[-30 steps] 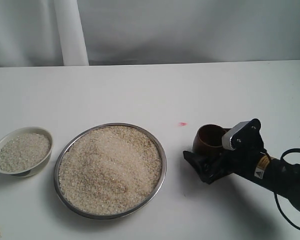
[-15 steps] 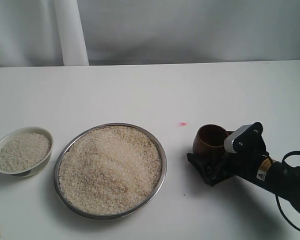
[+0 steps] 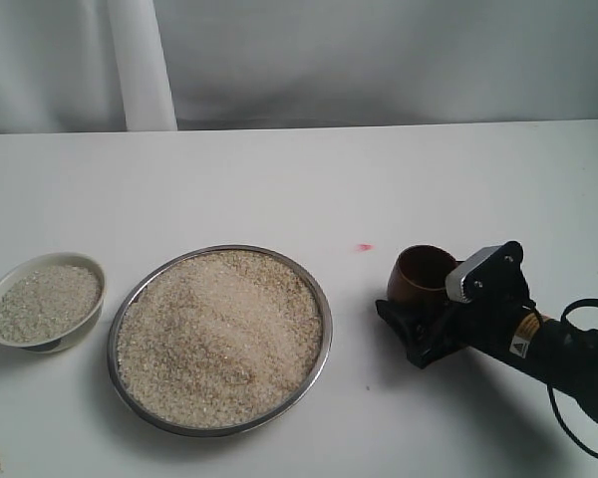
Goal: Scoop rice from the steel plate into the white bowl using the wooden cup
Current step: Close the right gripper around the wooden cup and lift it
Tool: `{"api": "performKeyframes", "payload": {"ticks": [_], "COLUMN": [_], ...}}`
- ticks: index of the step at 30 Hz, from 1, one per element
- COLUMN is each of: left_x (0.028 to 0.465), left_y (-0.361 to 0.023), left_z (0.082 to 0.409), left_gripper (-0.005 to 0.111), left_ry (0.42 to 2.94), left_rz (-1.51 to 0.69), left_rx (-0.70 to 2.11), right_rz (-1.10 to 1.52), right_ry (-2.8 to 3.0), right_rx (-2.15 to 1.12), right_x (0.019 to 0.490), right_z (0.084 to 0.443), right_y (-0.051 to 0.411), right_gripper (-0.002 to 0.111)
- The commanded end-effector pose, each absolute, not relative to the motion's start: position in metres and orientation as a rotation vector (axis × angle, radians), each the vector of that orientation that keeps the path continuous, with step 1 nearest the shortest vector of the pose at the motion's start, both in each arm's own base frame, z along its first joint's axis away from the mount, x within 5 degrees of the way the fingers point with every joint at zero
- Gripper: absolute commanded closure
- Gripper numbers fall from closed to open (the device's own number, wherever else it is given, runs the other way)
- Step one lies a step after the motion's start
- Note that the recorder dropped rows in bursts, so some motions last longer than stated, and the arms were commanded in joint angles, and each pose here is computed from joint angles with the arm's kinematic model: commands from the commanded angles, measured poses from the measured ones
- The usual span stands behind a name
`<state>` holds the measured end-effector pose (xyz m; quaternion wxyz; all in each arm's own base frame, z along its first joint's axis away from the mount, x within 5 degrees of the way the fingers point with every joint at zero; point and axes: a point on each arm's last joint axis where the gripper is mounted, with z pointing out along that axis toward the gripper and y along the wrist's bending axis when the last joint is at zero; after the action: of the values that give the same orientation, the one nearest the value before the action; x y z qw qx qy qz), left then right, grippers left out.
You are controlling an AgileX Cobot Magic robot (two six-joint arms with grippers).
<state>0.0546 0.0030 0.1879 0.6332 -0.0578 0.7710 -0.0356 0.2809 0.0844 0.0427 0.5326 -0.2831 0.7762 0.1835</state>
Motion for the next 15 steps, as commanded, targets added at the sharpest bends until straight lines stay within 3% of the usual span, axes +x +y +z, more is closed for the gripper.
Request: {"api": "performKeyframes", "payload": {"ticks": [1, 6, 9, 15], "left_x": [0.0548, 0.0548, 0.0548, 0.0548], "left_y": [0.0028, 0.0028, 0.0028, 0.0028], "left_z": [0.1879, 0.1879, 0.1879, 0.1879], "left_gripper": [0.107, 0.107, 0.107, 0.107], "left_ry": [1.759, 1.759, 1.759, 1.759], "left_rz": [-0.086, -0.086, -0.086, -0.086], "left_rx": [-0.132, -0.132, -0.132, -0.132], "right_rz": [0.425, 0.423, 0.424, 0.423], "right_ry": [1.821, 1.820, 1.820, 1.820], "right_rx": [-0.678, -0.675, -0.673, -0.675], "right_x": [0.2832, 0.2835, 0.2835, 0.2835], "right_z": [0.0479, 0.0484, 0.0484, 0.0484], "right_y": [0.0838, 0.0836, 0.0836, 0.0836], "right_gripper": [0.038, 0.068, 0.080, 0.087]}}
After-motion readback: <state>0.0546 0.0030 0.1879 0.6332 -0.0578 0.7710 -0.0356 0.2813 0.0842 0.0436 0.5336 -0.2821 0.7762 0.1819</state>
